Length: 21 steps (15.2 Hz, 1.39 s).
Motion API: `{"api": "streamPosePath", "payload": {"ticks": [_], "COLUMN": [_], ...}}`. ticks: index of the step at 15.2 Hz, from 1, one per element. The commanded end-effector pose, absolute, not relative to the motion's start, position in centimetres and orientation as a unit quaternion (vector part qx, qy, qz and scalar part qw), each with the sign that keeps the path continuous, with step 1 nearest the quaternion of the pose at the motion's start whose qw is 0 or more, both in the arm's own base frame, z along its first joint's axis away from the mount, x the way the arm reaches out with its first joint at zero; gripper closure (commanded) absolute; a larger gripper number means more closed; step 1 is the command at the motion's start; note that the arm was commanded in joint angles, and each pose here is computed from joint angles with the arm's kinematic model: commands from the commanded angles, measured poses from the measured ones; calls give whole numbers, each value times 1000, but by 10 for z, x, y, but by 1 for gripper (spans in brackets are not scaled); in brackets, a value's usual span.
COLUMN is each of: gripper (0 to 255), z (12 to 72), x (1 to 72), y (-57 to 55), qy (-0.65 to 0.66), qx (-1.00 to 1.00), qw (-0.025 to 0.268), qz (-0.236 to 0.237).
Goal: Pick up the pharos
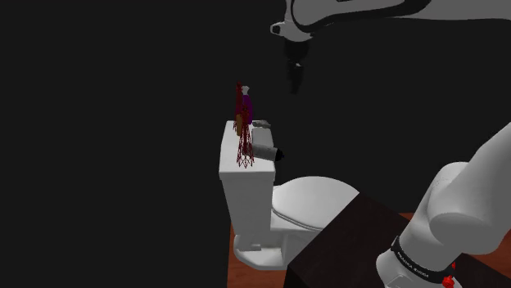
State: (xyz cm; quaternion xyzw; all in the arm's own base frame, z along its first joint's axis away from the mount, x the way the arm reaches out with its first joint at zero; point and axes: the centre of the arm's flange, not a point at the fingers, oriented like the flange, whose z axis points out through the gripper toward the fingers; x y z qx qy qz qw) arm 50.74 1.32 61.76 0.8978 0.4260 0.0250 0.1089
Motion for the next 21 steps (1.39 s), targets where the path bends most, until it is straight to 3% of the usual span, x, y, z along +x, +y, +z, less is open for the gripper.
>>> {"api": "streamPosePath", "payload": {"ticks": [1,13,21], "gripper": [0,0,0], "z": [609,551,511], "x": [532,644,644], "y": [24,126,126], "qy": [471,696,696], "qx": [875,704,704], "qw": [114,134,134], "qz": [14,-47,-47]}}
